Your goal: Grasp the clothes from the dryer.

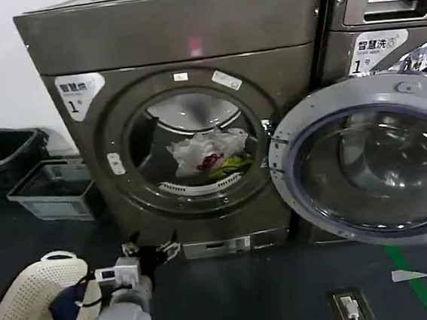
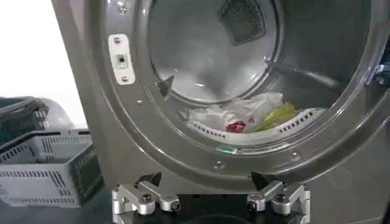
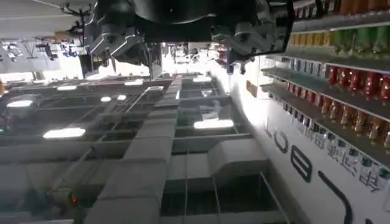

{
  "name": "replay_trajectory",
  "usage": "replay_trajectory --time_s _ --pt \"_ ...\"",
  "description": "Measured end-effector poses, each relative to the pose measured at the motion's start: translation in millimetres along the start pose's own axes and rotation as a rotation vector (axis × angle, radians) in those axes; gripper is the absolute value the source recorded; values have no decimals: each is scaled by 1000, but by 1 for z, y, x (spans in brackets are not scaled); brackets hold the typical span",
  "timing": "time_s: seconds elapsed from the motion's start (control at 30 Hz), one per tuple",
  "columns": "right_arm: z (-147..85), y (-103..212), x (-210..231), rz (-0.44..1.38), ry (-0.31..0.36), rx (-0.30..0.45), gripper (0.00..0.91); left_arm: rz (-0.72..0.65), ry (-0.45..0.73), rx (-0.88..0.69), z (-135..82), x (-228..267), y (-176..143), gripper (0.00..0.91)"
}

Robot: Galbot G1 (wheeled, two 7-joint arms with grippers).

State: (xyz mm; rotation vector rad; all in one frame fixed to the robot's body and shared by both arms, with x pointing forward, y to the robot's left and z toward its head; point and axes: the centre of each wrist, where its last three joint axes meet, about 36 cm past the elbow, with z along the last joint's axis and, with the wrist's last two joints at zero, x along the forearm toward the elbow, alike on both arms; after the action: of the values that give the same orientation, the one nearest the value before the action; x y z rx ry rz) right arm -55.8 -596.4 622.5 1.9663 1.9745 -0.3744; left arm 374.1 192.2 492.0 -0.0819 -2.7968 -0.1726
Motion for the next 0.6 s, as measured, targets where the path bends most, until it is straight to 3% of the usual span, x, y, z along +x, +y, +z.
replay_trajectory --time_s 0.6 --pt "6 -3 -1 23 1 -1 907 4 -6 -5 -2 1 0 907"
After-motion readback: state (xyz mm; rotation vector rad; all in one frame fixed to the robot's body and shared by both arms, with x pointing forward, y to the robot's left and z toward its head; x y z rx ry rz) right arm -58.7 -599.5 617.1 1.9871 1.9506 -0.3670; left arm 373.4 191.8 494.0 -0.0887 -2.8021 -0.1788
